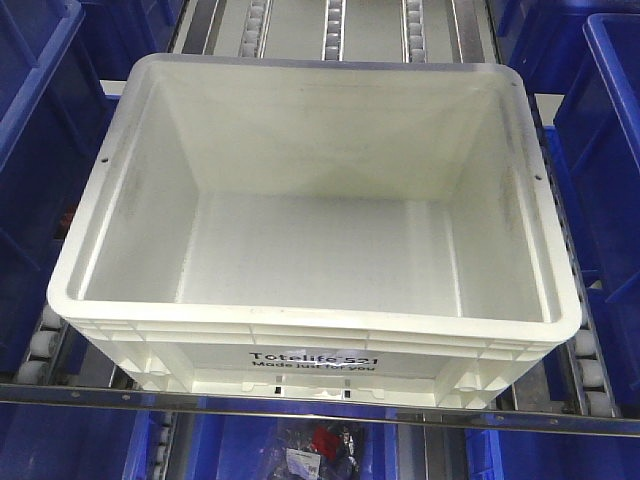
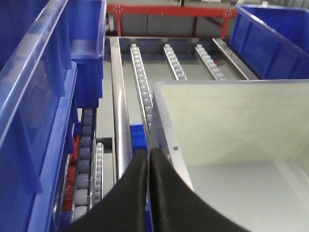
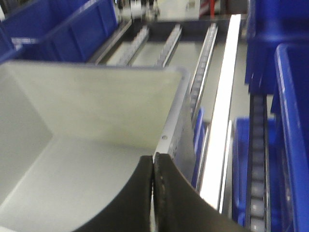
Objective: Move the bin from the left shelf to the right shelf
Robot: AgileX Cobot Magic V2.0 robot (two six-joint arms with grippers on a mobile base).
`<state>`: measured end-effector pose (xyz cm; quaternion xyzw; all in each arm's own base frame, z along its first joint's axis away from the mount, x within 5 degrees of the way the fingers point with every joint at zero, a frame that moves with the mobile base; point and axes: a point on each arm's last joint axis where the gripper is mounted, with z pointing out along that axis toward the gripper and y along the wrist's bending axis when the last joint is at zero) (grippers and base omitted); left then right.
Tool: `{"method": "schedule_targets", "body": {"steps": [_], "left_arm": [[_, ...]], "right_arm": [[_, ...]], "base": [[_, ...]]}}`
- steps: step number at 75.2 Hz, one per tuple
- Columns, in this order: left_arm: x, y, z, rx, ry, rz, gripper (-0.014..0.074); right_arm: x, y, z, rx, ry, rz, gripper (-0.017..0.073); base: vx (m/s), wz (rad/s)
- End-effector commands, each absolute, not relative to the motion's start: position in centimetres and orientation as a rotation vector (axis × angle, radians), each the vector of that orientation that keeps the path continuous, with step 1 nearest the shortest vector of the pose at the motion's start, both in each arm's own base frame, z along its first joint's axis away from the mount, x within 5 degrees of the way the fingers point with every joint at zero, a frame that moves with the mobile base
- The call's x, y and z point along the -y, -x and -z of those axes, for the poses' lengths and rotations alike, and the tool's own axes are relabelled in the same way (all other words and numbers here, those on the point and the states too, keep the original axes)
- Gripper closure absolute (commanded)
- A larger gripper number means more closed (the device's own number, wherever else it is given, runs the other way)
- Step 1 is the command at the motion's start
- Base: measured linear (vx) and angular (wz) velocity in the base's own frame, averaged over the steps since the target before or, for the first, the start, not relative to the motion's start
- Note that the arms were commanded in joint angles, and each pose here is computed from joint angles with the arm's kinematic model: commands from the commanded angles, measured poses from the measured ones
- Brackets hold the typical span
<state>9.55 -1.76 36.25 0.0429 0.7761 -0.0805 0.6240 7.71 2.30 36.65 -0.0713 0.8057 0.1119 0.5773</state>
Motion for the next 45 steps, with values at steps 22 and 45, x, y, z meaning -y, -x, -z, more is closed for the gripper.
{"method": "schedule_targets", "body": {"steps": [22,45], "left_arm": [[2.8,-14.9,-40.1,-1.774,-0.047,0.264,0.0600],[3.4,-16.9,-39.5,-1.787,0.016,0.351,0.0600]], "right_arm": [[-3.5,-14.1,-39.4,-1.955,0.136,-0.314,0.0564],[-4.0,-15.7,-38.6,-2.006,0.115,-0.369,0.0564]], "base": [[0.00,0.00],[0.00,0.00]]}}
